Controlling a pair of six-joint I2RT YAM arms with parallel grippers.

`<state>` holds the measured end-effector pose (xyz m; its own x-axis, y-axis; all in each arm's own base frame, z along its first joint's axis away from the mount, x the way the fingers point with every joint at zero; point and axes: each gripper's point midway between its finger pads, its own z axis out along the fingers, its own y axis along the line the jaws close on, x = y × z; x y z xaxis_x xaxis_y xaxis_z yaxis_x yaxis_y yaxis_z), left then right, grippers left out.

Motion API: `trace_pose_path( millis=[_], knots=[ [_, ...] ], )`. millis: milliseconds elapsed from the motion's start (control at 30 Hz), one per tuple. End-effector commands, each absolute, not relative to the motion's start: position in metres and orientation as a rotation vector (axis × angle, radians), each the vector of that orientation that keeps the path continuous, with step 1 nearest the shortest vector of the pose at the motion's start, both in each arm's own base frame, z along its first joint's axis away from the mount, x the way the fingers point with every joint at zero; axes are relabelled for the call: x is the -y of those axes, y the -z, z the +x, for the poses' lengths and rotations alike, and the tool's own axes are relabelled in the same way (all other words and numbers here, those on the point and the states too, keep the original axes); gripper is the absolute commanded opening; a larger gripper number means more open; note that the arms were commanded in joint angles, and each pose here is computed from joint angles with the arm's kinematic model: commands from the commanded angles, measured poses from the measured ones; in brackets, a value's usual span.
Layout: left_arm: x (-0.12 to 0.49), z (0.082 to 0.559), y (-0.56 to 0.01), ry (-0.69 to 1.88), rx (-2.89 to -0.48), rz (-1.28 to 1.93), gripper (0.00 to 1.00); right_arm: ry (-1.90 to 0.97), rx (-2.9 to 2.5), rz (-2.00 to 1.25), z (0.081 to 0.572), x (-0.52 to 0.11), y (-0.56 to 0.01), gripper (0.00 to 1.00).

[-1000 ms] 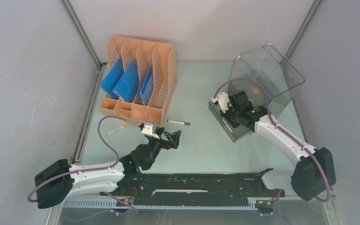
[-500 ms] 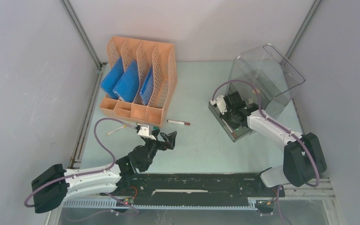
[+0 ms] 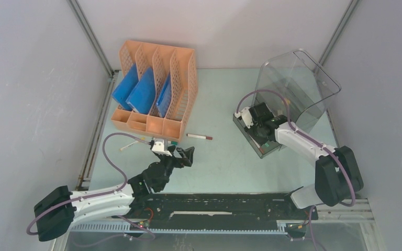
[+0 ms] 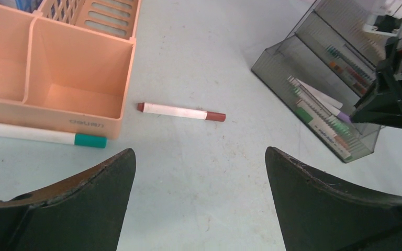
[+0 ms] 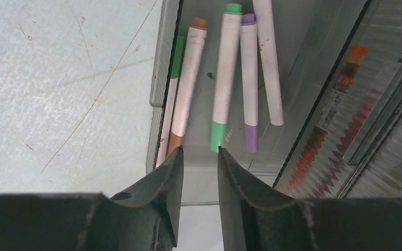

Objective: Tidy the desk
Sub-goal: Place the stationery in the drawer.

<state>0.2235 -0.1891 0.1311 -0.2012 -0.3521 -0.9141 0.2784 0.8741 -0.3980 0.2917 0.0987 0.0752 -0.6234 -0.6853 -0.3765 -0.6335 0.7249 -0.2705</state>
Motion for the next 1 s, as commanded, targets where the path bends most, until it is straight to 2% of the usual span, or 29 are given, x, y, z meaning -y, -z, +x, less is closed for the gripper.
trace_pose_path(
  millis=[0,633,967],
  knots=[
    [0.181,0.227,-0.127,0.568,-1.685,-0.119,1.00,0.151,-2.444,-0.977,0.297,-0.101,-0.081,0.38],
    [0.162,0.244,-0.091,0.584,-1.827,-0.269,1.00,0.113,-2.388,-1.012,0.294,-0.110,-0.096,0.43],
    [0.140,0.261,-0.063,0.522,-1.931,-0.472,1.00,0.100,-2.366,-1.015,0.294,-0.113,-0.101,0.44]
  ],
)
